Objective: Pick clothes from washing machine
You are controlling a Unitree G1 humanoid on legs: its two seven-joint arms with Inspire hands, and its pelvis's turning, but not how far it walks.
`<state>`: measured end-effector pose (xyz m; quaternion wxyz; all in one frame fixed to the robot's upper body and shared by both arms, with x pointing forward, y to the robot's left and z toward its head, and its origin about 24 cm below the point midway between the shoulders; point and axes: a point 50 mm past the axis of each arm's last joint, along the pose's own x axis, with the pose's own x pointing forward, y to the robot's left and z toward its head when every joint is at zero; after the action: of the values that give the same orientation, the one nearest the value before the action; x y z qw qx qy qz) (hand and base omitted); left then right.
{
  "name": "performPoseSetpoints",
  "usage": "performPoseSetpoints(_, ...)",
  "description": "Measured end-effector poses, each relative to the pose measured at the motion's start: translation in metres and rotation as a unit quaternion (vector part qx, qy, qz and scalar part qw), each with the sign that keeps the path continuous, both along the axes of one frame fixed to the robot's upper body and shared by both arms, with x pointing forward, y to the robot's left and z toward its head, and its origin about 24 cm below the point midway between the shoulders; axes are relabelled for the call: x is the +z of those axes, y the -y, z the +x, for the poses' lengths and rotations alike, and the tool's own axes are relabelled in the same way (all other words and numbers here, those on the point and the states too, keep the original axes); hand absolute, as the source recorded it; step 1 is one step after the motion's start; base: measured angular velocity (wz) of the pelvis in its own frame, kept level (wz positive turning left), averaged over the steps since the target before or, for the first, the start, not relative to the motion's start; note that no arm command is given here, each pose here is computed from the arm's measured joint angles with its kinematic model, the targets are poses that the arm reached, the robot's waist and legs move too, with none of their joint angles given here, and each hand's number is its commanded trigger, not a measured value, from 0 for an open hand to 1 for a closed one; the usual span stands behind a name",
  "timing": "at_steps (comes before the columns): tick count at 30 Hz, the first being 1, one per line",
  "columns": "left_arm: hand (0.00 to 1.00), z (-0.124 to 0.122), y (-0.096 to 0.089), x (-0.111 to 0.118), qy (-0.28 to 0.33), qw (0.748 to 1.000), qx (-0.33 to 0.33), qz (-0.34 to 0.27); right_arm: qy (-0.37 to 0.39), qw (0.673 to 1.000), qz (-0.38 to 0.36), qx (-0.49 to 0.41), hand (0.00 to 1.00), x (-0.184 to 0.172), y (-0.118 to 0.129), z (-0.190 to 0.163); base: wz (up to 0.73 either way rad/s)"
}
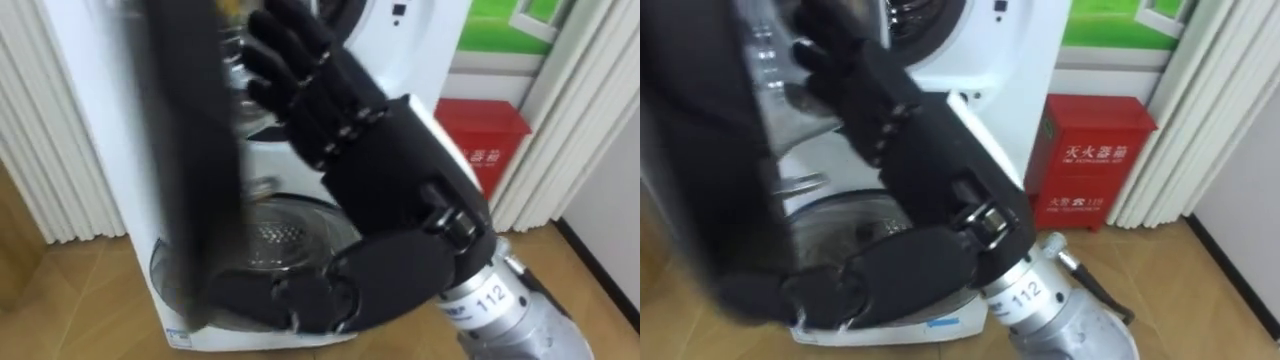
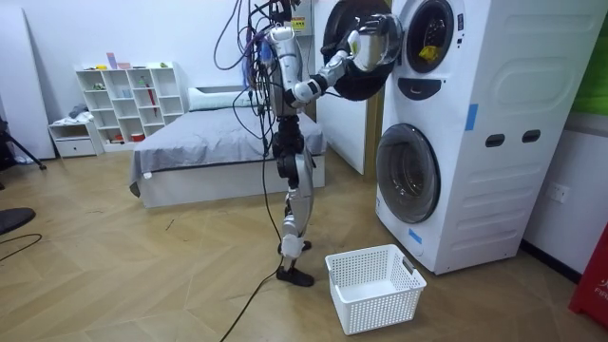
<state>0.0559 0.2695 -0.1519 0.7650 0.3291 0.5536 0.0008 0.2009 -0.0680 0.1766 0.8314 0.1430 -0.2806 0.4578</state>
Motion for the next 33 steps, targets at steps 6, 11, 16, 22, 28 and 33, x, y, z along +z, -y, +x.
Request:
performPoseSetpoints(6,0.00,0.006,0.003,0.000,0.006,1.000,-0.003,-0.005,0.027,0.994,-0.038,0.102,0.00,0.006,-0.037,0.001,0.22)
performPoseSetpoints(11,0.00,0.006,0.002,0.000,0.003,1.000,0.002,-0.004,0.023,0.988,-0.065,0.135,0.00,0.003,-0.051,0.005,0.21)
performPoseSetpoints(16,0.00,0.012,0.003,0.001,0.013,1.000,0.008,-0.007,0.023,0.987,-0.070,0.142,0.00,0.002,-0.051,0.005,0.05)
performPoseSetpoints(22,0.00,0.024,0.004,0.002,0.027,1.000,0.004,-0.008,0.022,0.987,-0.072,0.142,0.00,0.001,-0.051,0.005,0.00)
performPoseSetpoints(28,0.00,0.025,0.004,0.002,0.028,1.000,0.007,-0.008,0.020,0.988,-0.072,0.138,0.00,0.000,-0.050,0.005,0.00)
performPoseSetpoints(33,0.00,0.023,0.005,0.002,0.030,0.999,0.013,-0.006,0.032,0.991,-0.084,0.098,0.00,0.002,-0.043,0.011,0.00)
